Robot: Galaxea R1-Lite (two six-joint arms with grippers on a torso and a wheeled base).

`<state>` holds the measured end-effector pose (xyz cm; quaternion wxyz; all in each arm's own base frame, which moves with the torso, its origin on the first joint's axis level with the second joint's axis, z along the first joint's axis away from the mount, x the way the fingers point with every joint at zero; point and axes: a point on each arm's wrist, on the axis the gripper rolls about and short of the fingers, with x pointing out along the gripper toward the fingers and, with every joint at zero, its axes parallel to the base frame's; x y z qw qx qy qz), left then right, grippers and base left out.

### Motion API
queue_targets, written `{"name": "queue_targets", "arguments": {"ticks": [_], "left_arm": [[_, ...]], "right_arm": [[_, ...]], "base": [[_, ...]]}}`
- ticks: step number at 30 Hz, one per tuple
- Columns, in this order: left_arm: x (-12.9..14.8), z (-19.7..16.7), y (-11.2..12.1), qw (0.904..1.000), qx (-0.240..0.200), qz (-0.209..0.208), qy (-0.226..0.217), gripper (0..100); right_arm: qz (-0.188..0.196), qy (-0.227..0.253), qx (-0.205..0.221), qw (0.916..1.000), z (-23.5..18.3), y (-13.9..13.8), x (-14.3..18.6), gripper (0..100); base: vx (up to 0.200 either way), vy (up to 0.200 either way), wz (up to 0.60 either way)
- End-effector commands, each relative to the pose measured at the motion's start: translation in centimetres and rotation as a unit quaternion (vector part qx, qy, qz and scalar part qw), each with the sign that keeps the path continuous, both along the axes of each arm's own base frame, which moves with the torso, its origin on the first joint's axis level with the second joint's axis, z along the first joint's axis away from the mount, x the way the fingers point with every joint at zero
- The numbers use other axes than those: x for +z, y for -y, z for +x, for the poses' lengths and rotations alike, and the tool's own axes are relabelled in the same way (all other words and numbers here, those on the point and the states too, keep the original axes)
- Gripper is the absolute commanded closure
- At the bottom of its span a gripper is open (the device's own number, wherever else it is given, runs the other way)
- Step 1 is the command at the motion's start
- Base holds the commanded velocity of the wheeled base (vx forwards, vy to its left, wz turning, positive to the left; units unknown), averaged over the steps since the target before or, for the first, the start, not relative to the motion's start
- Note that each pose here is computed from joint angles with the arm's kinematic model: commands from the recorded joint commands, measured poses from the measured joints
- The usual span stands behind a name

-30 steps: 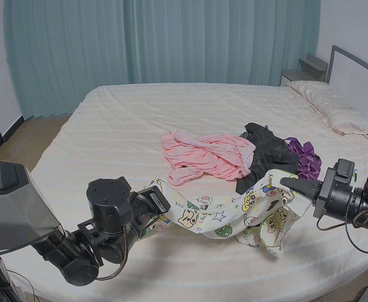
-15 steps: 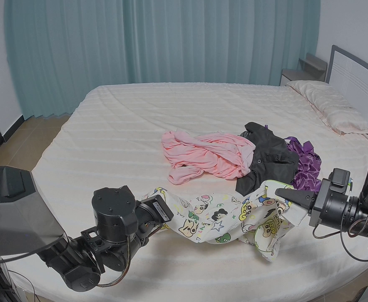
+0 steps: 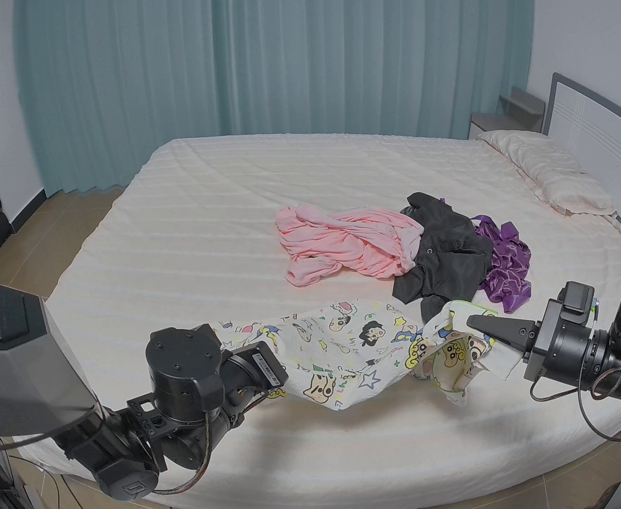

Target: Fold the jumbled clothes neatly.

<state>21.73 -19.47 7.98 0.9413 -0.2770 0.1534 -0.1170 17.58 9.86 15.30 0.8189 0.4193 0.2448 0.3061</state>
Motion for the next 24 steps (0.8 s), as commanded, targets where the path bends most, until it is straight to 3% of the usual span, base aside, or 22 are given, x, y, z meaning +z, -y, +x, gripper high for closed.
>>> {"name": "queue_targets", "arguments": {"ticks": [1, 12, 24], "left_arm": [[0.1, -0.1, -0.1, 1.0, 0.001, 0.0, 0.001, 100], [-0.1, 0.1, -0.3, 0.9997, 0.022, 0.008, 0.002, 100], [-0.1, 0.4, -1.2, 0.9989, 0.032, 0.033, 0.006, 100]], "right_arm": [[0.0, 0.0, 0.001, 1.0, 0.0, 0.0, 0.0, 100], [0.0, -0.003, 0.0, 1.0, 0.0, 0.0, -0.1, 100], [0.002, 0.0, -0.002, 1.0, 0.0, 0.0, 0.1, 100]], "base": [[0.0, 0.0, 0.0], [0.0, 0.0, 0.0], [0.0, 0.2, 0.0]]}}
